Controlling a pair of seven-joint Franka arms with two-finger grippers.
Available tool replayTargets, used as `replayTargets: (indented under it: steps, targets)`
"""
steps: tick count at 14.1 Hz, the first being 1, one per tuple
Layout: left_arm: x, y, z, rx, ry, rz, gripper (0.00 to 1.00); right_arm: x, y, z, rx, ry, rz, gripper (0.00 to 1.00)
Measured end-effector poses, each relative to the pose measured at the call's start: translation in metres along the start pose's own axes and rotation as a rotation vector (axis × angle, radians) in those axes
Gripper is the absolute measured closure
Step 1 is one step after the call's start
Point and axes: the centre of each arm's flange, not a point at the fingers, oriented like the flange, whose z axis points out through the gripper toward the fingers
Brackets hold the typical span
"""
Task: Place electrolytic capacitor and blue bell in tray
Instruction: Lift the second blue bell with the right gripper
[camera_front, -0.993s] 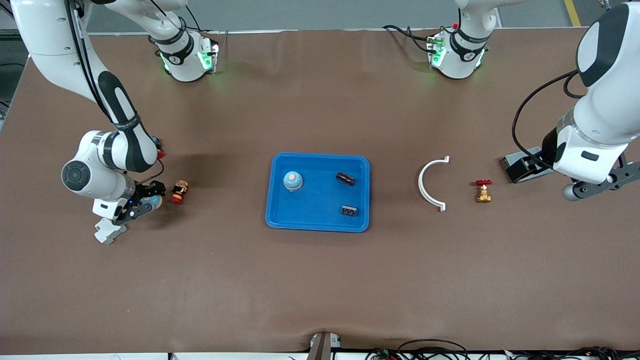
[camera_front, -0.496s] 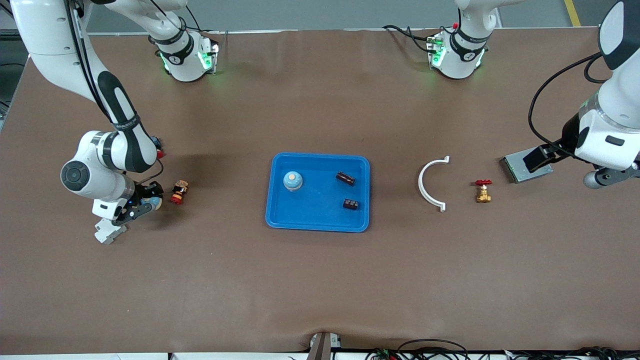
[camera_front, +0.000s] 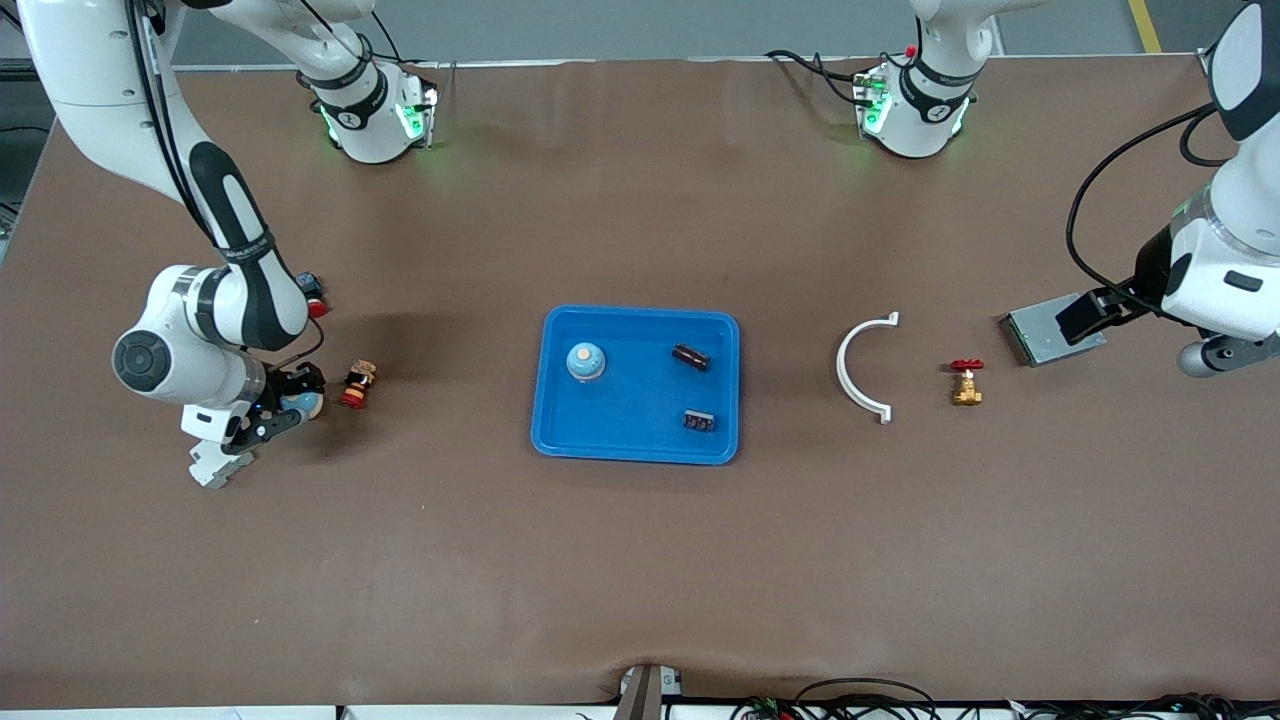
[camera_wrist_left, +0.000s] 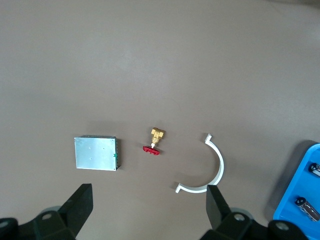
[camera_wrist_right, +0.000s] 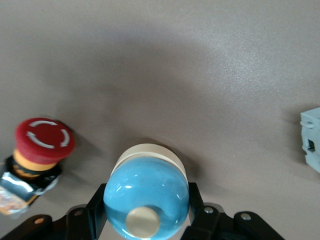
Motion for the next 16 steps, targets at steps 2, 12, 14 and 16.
replayTargets:
  steps: [2,12,14,16]
  targets:
    - [0.000,-0.001,0.000,-0.013,-0.007,0.006,0.00,0.005,0.000,-0.012,0.046,-0.017,0.020,0.34]
    - [0.001,-0.017,-0.008,-0.014,0.003,0.141,0.00,0.042,-0.078,-0.059,0.060,-0.032,0.213,0.34]
    - [-0.002,-0.018,-0.013,-0.012,0.010,0.145,0.00,0.054,-0.114,-0.069,0.047,-0.029,0.274,0.34]
    - [-0.003,-0.022,-0.018,-0.011,0.017,0.156,0.00,0.064,-0.148,-0.078,0.036,-0.029,0.338,0.34]
